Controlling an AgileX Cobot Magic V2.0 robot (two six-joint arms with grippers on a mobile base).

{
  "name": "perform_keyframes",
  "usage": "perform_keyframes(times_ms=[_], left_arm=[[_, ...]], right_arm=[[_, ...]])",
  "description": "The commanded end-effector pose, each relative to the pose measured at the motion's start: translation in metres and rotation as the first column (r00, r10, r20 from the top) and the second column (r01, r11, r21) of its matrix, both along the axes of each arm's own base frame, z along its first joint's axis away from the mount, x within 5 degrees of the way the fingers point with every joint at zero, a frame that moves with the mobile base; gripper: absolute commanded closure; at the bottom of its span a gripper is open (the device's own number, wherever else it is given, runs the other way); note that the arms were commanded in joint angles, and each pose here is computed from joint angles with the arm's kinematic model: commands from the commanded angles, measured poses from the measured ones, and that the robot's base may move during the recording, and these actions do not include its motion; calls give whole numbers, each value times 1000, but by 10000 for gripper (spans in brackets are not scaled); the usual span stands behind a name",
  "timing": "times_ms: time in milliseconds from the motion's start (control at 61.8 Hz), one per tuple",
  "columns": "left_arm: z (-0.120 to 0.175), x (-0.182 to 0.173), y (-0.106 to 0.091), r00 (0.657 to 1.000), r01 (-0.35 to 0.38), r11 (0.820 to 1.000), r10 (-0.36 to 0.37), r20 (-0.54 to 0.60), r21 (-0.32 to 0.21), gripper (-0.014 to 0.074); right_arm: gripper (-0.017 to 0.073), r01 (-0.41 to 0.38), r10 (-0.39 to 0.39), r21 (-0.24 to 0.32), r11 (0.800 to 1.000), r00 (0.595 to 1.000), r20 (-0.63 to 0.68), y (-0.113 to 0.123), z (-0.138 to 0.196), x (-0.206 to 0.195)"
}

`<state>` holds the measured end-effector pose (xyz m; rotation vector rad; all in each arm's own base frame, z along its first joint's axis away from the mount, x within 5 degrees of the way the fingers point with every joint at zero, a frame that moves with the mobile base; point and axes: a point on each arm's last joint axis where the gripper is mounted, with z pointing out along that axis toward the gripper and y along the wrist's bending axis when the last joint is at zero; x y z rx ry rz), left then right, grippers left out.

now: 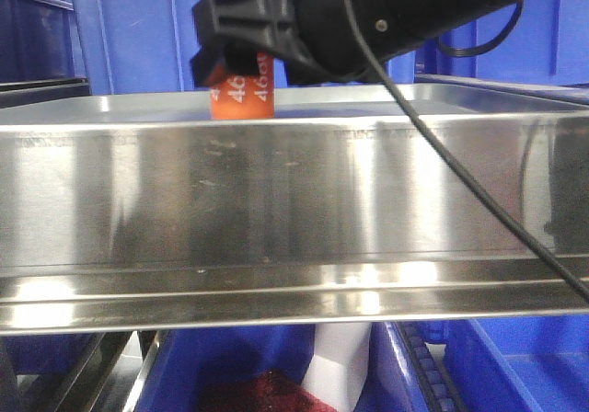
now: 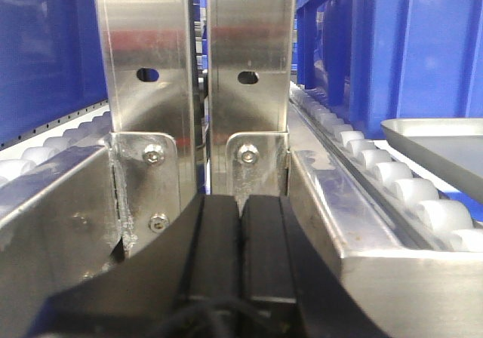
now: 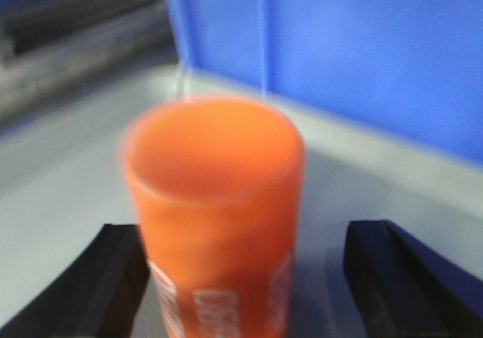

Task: Grab orange capacitor from left shelf to right conveyor
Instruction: 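Lower the open right gripper around the orange cylinder and close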

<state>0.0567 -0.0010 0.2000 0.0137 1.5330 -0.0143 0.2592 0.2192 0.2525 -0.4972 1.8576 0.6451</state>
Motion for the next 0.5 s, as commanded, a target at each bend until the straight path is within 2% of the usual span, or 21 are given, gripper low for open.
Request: perform_keyframes(times_ms=[0,49,81,129,227,307,486], left_arm=[[10,0,0,996,-1,1000,2,86,-7,699],[10,0,0,996,-1,1000,2,86,-7,699],[10,0,0,996,-1,1000,2,86,-7,699],[10,0,0,996,-1,1000,2,86,-7,699],[10,0,0,996,-1,1000,2,86,-7,699],[10,0,0,996,-1,1000,2,86,-7,699],[10,0,0,996,-1,1000,2,86,-7,699]], right_arm=[[8,-16,0,118,993,990,139,2,30,4],[63,-17,1,116,993,991,136,4,26,5],[135,-18,2,116,993,991,135,5,24,6],[285,-19,3,119,993,991,137,6,22,7],[526,-22,3,128,991,989,148,6,23,7],[489,-30,4,149,988,985,171,6,28,6],[508,-49,4,191,980,973,231,0,50,-4]])
